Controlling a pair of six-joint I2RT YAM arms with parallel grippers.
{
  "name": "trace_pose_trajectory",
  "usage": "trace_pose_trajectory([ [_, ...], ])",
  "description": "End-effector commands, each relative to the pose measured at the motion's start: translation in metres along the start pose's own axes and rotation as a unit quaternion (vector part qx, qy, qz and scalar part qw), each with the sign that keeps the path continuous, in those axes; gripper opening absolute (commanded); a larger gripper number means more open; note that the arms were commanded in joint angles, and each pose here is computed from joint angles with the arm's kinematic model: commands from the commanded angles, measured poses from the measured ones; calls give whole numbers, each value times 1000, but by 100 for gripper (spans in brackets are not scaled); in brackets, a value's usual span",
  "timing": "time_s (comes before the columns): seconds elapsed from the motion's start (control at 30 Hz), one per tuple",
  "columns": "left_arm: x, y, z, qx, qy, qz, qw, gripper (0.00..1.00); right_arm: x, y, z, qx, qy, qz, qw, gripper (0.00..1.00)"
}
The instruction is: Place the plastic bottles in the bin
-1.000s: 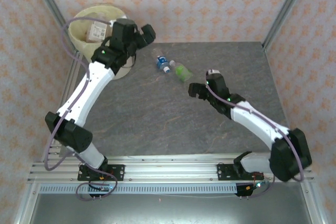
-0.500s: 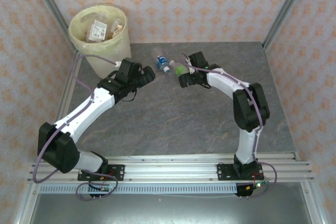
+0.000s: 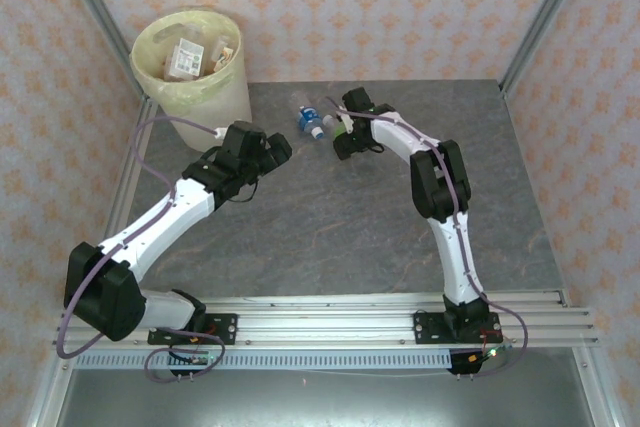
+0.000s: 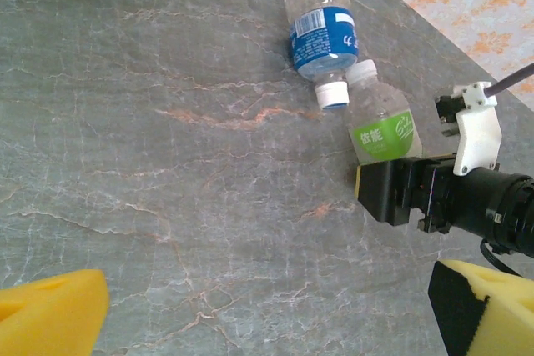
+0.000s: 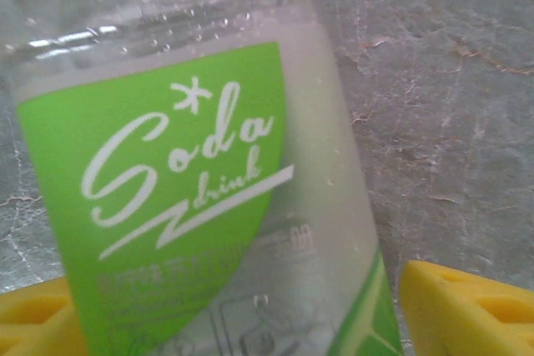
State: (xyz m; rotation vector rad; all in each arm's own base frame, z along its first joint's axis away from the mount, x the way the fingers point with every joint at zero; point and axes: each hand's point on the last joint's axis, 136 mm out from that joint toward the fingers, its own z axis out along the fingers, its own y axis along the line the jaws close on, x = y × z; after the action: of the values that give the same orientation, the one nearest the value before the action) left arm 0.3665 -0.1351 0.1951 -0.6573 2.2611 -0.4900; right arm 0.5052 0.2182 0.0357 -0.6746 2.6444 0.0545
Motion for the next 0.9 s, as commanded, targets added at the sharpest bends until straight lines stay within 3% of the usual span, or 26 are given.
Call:
trace_pose_trajectory([
  [0.0, -6, 7, 0, -11, -25, -11, 1000, 100, 9, 0, -4, -4, 21, -3, 1000, 71],
  [0.13, -5, 4, 3, -5, -19, -9, 1000, 100, 11, -4, -17, 8, 14, 5, 1000, 56],
  [0.27, -3, -7, 7, 16, -8, -8, 1000, 100, 18, -7, -38, 19, -3, 12, 1000, 48],
  [0.53, 9, -46, 19, 86, 39, 12, 995, 100, 39, -5, -98, 16, -65, 59, 996, 43],
  [0.73, 8, -44, 15, 42, 30, 38, 998, 100, 78, 3, -137, -5, -109, 112, 988, 42],
  [0.87, 18, -75, 12, 96, 46, 77, 991, 100, 100, 16, -158, -35, -130, 131, 982, 41],
])
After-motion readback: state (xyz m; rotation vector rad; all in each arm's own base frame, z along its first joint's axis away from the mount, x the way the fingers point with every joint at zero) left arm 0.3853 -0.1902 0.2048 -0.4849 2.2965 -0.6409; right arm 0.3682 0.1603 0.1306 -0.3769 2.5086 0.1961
